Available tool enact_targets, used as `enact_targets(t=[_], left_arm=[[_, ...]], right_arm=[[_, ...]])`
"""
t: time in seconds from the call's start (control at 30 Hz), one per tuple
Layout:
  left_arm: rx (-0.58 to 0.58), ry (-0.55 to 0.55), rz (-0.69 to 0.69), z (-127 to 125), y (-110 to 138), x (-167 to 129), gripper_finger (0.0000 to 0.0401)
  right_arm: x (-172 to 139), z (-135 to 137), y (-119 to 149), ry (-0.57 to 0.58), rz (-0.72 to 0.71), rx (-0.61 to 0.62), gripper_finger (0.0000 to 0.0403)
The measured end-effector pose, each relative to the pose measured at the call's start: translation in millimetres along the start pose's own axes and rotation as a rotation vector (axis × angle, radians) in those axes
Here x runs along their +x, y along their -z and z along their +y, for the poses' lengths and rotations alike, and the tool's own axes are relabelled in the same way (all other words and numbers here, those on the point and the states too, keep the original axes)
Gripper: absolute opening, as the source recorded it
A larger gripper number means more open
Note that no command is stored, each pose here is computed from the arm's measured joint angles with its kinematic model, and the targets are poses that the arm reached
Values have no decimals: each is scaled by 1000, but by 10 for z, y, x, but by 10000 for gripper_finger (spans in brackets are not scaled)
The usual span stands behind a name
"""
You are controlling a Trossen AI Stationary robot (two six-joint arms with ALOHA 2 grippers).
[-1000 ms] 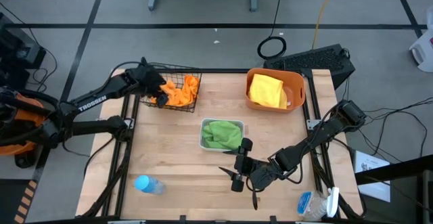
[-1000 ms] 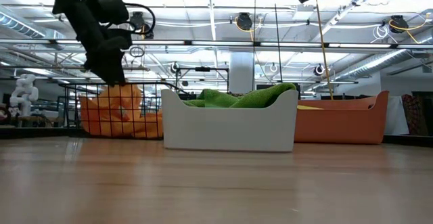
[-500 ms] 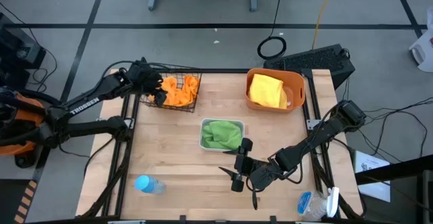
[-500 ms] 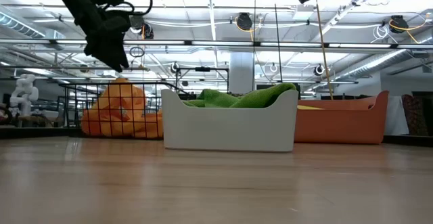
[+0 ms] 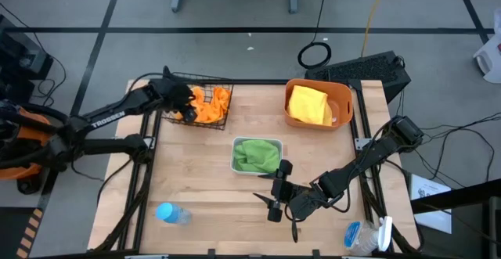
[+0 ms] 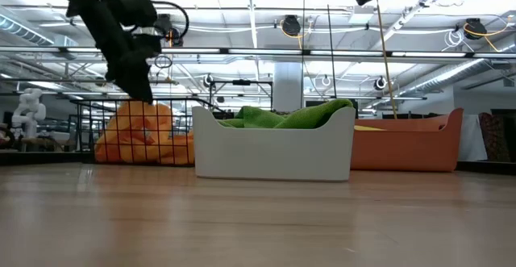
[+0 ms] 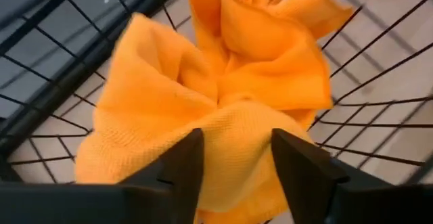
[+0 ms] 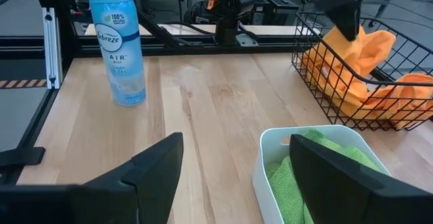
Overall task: Sort microfiber towel by color & place in baskets
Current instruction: Put the orange microfiber cloth into the black wired basket, then return to Home Position
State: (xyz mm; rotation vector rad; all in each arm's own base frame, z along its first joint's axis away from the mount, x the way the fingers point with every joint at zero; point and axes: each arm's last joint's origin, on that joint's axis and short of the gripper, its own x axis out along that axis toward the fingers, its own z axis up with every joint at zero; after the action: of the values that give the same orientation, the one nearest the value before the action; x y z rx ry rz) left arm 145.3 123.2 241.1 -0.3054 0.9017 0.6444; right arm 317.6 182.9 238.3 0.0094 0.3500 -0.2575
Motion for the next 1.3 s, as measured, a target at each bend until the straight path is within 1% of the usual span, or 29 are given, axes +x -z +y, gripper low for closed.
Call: enact_targets(t=[0.1, 0.17, 0.23, 0.3, 0.4, 0.5, 0.57, 0.7, 0.83, 0.97, 1.03, 1.13, 1.23, 1.3], left_arm=[[16, -38, 10, 12, 22, 140, 137], [11, -110, 7, 51, 1, 198, 108], [0, -166, -27, 89, -48, 233, 82], [-9, -183, -70, 124, -104, 268, 60], [10, -202, -123, 184, -185, 346, 34], [5, -218, -101, 276, -200, 486, 16], [-5, -189, -55, 323, -175, 612, 11], [-3, -132, 31, 377, -109, 826, 9], [-2, -130, 34, 382, -111, 832, 9], [8, -108, -5, 345, -186, 652, 10], [15, -84, -6, 308, -196, 535, 20], [22, -88, -37, 274, -215, 325, 52], [26, -94, -61, 236, -172, 104, 91], [18, -87, -102, 200, -144, -51, 114]], right_arm=[[-1, -1, 7, 1, 5, -5, 263], [1, -5, 12, 4, 10, -10, 263], [2, -7, 13, 5, 11, -12, 263], [2, -7, 13, 5, 11, -12, 263], [2, -7, 14, 5, 12, -12, 263], [2, -7, 14, 5, 11, -12, 263], [2, -7, 14, 5, 12, -12, 263], [0, -5, 15, 4, 12, -13, 263], [0, -9, 25, 7, 20, -21, 263], [0, -10, 28, 8, 22, -23, 263], [0, -10, 29, 8, 24, -25, 263], [0, -10, 29, 8, 23, -25, 263], [0, -10, 29, 8, 23, -21, 263], [0, -11, 29, 10, 23, -21, 263]])
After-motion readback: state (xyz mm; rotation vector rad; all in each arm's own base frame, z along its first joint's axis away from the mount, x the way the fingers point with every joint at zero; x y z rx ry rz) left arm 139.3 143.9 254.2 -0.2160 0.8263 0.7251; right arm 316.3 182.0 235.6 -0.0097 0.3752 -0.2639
